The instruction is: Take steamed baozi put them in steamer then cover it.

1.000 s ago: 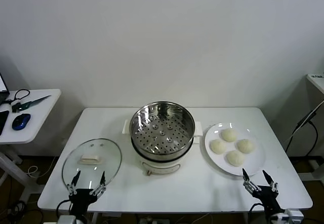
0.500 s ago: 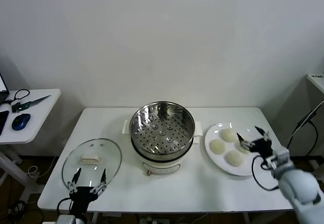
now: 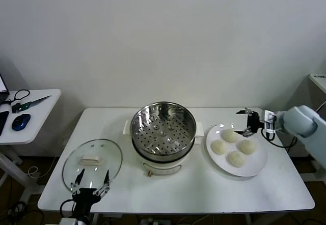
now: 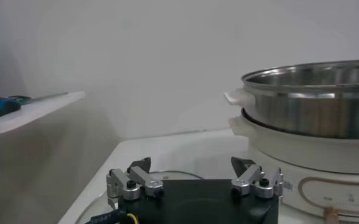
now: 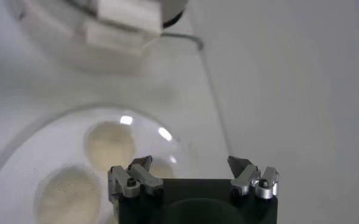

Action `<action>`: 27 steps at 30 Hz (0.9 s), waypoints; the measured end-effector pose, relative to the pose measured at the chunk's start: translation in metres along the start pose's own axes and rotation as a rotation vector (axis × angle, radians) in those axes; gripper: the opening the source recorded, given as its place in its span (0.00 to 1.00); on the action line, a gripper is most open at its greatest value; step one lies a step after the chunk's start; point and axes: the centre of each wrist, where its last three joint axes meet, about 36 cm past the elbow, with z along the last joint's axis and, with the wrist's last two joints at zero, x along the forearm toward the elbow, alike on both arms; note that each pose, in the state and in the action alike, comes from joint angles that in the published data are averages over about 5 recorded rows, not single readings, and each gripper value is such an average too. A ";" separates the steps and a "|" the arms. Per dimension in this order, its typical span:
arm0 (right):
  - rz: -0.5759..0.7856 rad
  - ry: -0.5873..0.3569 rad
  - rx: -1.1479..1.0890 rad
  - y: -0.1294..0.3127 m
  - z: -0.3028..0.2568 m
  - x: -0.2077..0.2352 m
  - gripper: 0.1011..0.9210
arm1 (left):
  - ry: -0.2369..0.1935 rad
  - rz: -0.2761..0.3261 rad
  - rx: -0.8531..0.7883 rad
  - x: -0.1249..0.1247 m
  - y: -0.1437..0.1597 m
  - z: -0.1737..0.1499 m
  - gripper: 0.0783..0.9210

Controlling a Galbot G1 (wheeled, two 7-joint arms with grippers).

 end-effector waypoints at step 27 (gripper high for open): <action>-0.202 0.164 0.000 -0.058 -0.024 -0.120 0.88 | 0.007 -0.011 0.003 -0.011 0.002 0.016 0.88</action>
